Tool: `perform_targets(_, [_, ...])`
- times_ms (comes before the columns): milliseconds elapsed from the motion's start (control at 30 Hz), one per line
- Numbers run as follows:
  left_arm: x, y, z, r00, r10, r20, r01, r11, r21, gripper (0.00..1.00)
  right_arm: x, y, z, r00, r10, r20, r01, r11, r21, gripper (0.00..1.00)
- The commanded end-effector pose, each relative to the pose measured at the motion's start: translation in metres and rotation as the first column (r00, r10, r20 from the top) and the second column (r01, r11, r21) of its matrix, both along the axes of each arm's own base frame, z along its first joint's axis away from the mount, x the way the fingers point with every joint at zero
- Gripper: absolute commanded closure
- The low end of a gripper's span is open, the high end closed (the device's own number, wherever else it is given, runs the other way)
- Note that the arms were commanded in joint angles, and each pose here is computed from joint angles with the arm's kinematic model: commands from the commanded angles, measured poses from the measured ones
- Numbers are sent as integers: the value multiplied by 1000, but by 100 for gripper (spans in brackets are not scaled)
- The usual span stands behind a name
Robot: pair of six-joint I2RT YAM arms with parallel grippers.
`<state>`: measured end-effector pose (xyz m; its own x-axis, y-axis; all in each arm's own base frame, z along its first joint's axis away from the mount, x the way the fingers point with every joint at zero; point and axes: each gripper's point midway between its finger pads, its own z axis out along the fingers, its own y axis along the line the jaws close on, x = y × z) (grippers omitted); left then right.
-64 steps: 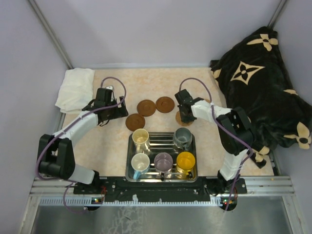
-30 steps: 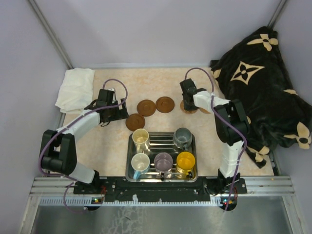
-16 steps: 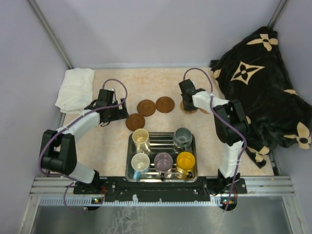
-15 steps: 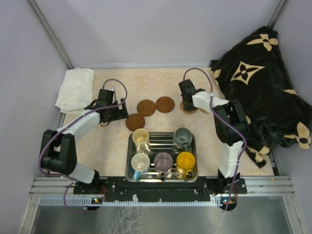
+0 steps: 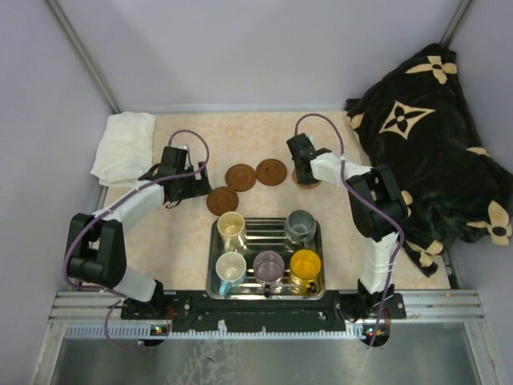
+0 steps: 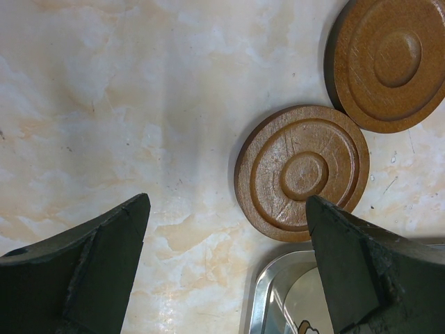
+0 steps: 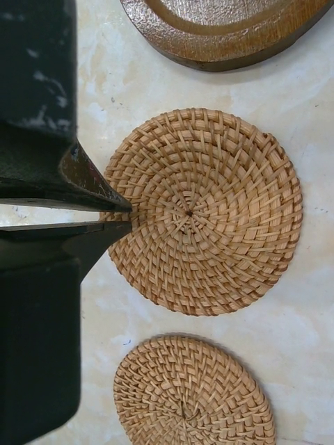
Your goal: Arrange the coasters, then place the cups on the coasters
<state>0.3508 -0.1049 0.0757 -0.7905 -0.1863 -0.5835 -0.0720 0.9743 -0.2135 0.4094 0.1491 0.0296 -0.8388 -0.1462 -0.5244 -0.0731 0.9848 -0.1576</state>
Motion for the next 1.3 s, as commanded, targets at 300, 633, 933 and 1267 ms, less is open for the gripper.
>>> perform_targets(300, [3, -5, 6, 1000, -15, 22, 16, 1000, -13, 1, 9, -21, 25, 998, -64, 14, 65, 997, -51, 87])
perform_targets(633, [4, -3, 11, 999, -6, 43, 7, 1000, -9, 1, 46, -1, 124, 977, 11, 214, -19, 999, 35, 85])
perform_targets(933, [-9, -6, 25, 996, 5, 90, 0, 998, -59, 1, 23, 6, 169, 955, 40, 292, -67, 994, 81, 66])
perform_targets(1267, [-46, -13, 21, 997, -20, 81, 27, 996, -88, 1, 1, 17, 192, 931, 45, 361, -123, 972, 198, 53])
